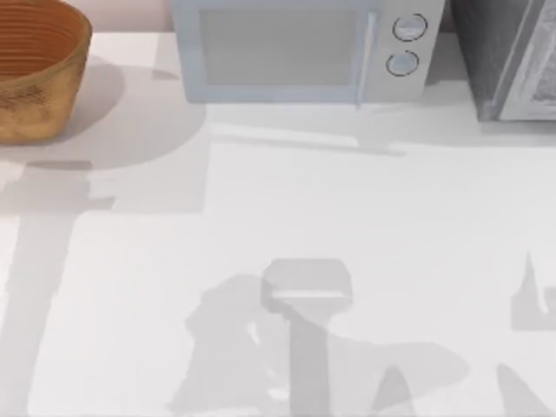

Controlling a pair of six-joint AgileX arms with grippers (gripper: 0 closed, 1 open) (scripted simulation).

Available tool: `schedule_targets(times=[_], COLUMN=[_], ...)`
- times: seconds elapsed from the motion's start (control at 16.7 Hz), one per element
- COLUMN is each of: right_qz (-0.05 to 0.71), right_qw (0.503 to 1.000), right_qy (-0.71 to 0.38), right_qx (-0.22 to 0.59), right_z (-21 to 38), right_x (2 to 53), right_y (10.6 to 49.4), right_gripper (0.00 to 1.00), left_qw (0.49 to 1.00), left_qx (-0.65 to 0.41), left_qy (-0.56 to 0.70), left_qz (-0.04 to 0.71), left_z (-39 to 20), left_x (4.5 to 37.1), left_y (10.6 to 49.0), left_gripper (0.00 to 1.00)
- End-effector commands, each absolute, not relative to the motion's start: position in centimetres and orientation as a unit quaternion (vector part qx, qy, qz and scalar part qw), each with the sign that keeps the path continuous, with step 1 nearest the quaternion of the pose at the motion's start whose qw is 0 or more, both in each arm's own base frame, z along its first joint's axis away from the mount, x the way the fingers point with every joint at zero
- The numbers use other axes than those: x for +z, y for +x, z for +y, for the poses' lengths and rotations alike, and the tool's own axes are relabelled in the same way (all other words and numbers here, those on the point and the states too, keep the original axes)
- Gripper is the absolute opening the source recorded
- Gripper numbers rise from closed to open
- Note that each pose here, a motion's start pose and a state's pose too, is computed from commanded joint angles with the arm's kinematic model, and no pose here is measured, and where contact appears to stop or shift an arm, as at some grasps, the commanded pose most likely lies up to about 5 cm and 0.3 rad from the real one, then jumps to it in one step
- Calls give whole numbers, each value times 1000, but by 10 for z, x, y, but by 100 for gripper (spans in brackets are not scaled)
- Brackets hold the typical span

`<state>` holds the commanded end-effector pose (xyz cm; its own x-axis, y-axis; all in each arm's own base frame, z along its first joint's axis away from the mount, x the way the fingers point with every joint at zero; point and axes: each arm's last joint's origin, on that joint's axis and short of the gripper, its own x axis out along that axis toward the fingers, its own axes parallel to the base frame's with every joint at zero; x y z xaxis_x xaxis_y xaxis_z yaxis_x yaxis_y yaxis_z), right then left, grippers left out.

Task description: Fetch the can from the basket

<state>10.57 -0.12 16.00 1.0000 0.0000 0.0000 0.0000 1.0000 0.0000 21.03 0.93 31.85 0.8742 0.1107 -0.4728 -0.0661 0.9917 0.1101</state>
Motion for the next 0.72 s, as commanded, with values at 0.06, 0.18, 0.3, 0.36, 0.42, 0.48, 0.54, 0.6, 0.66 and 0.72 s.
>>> schedule_targets(times=[0.06, 0.18, 0.3, 0.36, 0.42, 0.48, 0.54, 0.6, 0.66, 0.72], right_qz=[0, 0, 0, 0, 0, 0, 0, 0, 0, 0], right_qw=[1000, 1000, 1000, 1000, 1000, 1000, 1000, 1000, 1000, 1000], right_qy=[0, 0, 0, 0, 0, 0, 0, 0, 0, 0], right_qx=[0, 0, 0, 0, 0, 0, 0, 0, 0, 0], right_z=[-1, -1, -1, -1, -1, -1, -1, -1, -1, -1], right_x=[160, 160, 160, 160, 160, 160, 160, 160, 160, 160], right_y=[106, 106, 106, 106, 106, 106, 106, 106, 106, 106], right_gripper=[100, 100, 100, 100, 100, 100, 100, 100, 100, 100], left_qw=[974, 986, 993, 996, 997, 999, 999, 1000, 1000, 1000], left_qx=[43, 37, 28, 24, 19, 14, 10, 7, 4, 2], left_qy=[42, 34, 25, 21, 16, 12, 9, 6, 3, 1], left_qz=[217, 161, 110, 87, 67, 49, 34, 21, 12, 5], left_z=[7, 4, 2, 1, 0, 0, -1, -1, -1, -1], left_x=[306, 275, 243, 227, 212, 198, 186, 176, 169, 164], left_y=[187, 150, 126, 119, 113, 110, 108, 106, 106, 106], left_gripper=[0, 0, 0, 0, 0, 0, 0, 0, 0, 0])
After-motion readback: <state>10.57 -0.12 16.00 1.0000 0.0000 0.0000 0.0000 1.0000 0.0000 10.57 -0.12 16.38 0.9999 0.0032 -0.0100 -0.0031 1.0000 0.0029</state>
